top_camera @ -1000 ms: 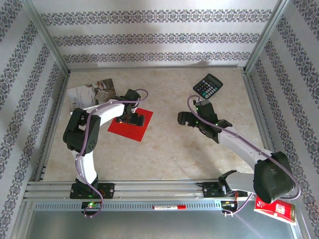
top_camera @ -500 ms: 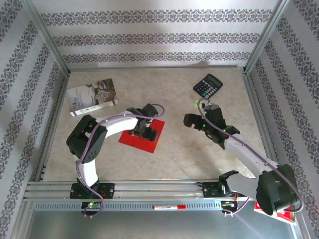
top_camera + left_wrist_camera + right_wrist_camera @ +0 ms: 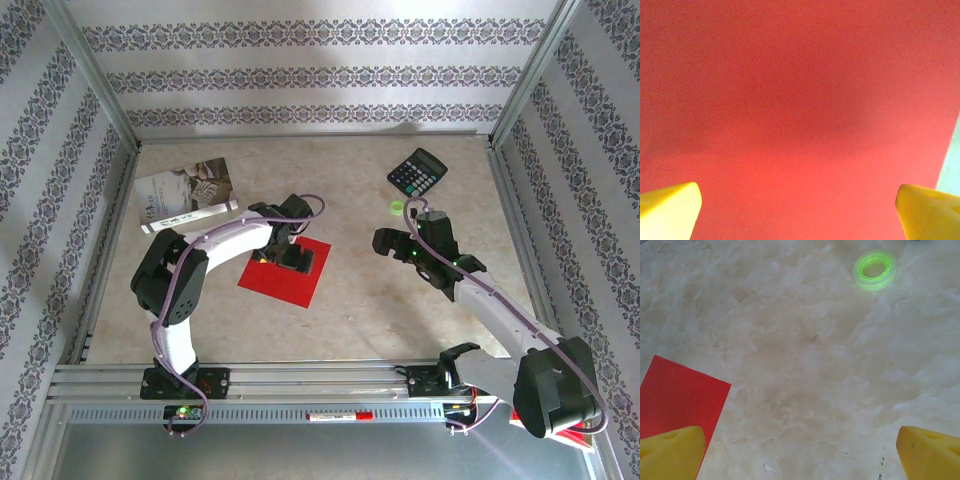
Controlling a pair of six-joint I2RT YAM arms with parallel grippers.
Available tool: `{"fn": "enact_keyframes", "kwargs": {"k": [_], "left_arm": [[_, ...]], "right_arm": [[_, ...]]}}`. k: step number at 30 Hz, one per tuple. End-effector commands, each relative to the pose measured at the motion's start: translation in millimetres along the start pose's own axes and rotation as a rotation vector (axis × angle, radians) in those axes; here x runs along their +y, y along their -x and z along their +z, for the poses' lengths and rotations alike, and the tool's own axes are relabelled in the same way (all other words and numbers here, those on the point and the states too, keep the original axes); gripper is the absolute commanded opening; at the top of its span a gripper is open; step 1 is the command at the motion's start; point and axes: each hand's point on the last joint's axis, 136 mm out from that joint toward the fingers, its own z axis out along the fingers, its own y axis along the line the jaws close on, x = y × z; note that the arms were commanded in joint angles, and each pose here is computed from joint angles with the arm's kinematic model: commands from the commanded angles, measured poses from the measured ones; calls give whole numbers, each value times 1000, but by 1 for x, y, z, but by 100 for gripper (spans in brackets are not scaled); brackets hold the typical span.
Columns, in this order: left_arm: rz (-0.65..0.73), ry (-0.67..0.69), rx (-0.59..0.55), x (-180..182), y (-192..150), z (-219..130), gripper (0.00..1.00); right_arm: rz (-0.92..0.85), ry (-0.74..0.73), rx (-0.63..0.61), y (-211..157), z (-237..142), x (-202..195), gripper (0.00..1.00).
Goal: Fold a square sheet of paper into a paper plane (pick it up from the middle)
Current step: Move the square sheet of paper to the center of the table, then first fold the square sheet of paper in half at the center of the table.
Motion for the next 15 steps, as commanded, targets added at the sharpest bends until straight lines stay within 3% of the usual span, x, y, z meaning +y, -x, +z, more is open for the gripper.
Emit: {"fn": "enact_keyframes", "kwargs": {"k": [1, 15], "left_arm": [[54, 10, 80, 4, -5, 7, 100], [49, -13, 141, 3, -7, 25, 100]], "right_arm": [[12, 10, 20, -5, 1, -1, 98], [31, 24, 32, -5, 7, 2, 98]]}}
